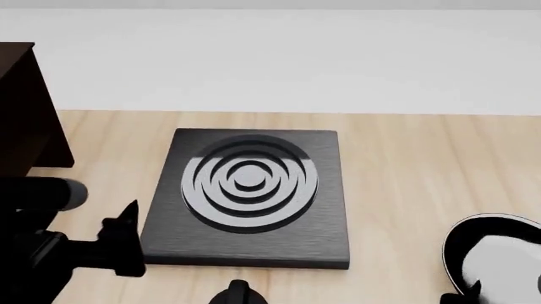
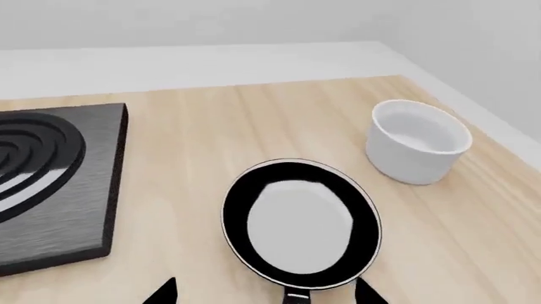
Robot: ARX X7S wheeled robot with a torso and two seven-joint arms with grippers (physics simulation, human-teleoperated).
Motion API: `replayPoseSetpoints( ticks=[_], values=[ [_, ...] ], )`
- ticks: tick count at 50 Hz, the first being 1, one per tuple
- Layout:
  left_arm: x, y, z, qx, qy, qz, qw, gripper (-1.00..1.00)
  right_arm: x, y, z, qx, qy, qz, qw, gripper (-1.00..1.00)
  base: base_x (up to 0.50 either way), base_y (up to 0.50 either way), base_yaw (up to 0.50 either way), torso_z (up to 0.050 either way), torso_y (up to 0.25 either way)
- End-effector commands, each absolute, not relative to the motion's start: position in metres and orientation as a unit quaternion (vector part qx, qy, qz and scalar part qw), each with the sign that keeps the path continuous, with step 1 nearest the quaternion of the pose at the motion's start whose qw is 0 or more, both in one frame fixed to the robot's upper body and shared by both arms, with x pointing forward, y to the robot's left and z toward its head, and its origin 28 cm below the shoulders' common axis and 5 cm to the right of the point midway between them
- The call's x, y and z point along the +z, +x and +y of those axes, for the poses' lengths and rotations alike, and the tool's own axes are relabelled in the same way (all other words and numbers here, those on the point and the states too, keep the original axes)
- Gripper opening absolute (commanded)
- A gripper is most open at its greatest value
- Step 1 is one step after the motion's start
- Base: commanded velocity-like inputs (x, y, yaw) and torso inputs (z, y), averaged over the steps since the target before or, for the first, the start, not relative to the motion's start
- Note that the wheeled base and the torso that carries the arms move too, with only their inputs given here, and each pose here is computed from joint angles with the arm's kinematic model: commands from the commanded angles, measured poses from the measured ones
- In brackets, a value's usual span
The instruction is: Put the frying pan on the cabinet shelf.
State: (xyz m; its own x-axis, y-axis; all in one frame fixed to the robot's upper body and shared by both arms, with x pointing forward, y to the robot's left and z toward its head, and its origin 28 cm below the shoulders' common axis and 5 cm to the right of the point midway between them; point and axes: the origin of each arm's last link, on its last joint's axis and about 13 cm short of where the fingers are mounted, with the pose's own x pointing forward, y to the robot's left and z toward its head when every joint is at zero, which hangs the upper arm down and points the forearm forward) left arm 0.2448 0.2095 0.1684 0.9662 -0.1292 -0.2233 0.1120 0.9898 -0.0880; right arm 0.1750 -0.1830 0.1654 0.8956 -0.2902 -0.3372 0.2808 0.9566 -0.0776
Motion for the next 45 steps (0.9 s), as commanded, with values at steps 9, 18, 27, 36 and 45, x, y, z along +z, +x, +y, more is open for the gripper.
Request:
replayPoseSetpoints(
  ticks=[9, 18, 27, 36, 45],
  values=[
    [0.171, 0.248, 0.205, -0.082, -0.041, 0.114, 0.989, 1.0, 0.132, 0.175, -0.193, -0.158, 0.013, 0.244, 0.957, 1.0, 0.0, 0.0, -0.01, 0.0, 0.0],
    [0.17, 0.247, 0.205, -0.085, -0.043, 0.114, 0.989, 1.0, 0.123, 0.179, -0.196, -0.158, -0.019, 0.28, 0.947, 1.0, 0.0, 0.0, -0.01, 0.0, 0.0],
    [0.168, 0.245, 0.203, -0.09, -0.052, 0.12, 0.987, 1.0, 0.108, 0.182, -0.197, -0.153, -0.018, 0.308, 0.939, 1.0, 0.0, 0.0, -0.01, 0.0, 0.0],
    [0.167, 0.244, 0.203, -0.094, -0.057, 0.125, 0.986, 1.0, 0.098, 0.187, -0.198, -0.142, -0.029, 0.332, 0.932, 1.0, 0.0, 0.0, -0.01, 0.0, 0.0],
    [0.166, 0.243, 0.201, -0.1, -0.056, 0.128, 0.985, 1.0, 0.084, 0.19, -0.199, -0.137, -0.026, 0.355, 0.925, 1.0, 0.0, 0.01, -0.01, 0.0, 0.0]
  ],
)
